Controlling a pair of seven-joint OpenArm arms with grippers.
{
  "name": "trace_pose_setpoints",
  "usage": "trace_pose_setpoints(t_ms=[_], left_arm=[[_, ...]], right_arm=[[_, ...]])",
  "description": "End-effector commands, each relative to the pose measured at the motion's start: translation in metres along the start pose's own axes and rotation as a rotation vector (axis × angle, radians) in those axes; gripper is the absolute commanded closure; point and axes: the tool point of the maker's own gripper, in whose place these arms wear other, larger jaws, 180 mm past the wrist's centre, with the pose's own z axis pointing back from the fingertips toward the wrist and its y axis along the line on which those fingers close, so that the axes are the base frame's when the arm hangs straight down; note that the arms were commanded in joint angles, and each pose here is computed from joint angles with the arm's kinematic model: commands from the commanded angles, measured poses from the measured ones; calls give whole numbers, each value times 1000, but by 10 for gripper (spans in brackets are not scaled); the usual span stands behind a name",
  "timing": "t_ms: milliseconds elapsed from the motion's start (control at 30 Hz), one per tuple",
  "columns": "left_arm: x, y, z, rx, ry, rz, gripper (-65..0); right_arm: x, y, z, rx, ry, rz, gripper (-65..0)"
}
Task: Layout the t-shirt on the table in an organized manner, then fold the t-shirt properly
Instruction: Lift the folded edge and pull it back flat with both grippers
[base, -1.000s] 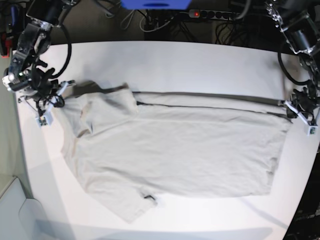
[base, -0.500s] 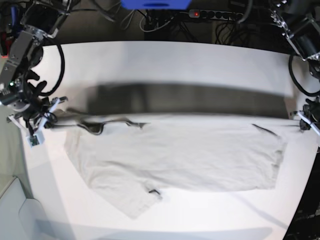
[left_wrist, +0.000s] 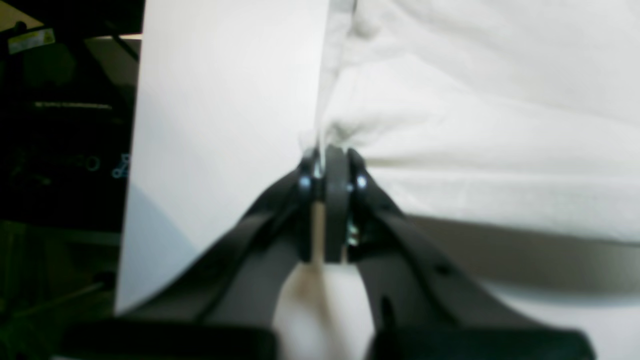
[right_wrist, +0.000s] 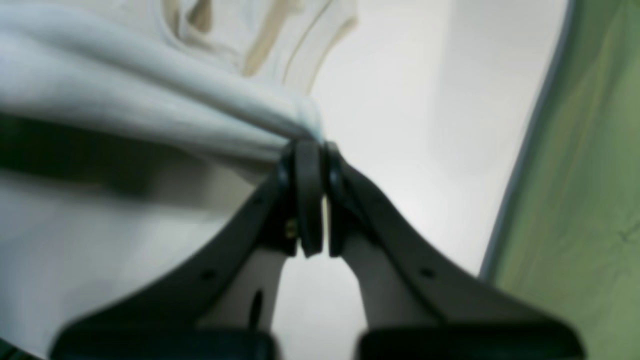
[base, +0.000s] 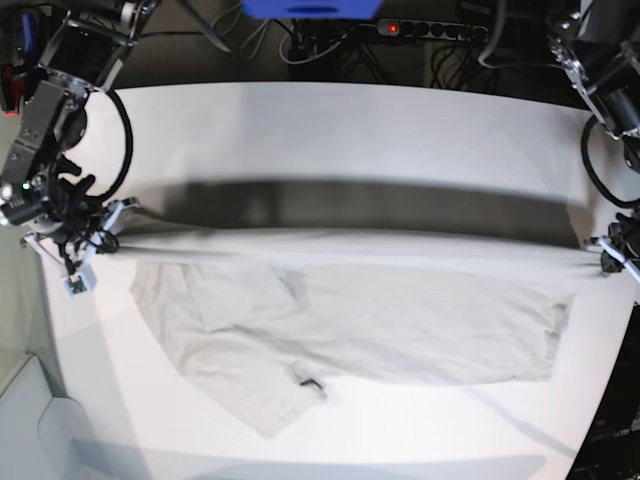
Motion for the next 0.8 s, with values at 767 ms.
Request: trace_pose_setpoints(t_ms=[767], left_arm=[[-90, -12, 31, -46, 103, 0, -3]], right_arm=[[-87, 45, 36, 31, 35, 54, 0]])
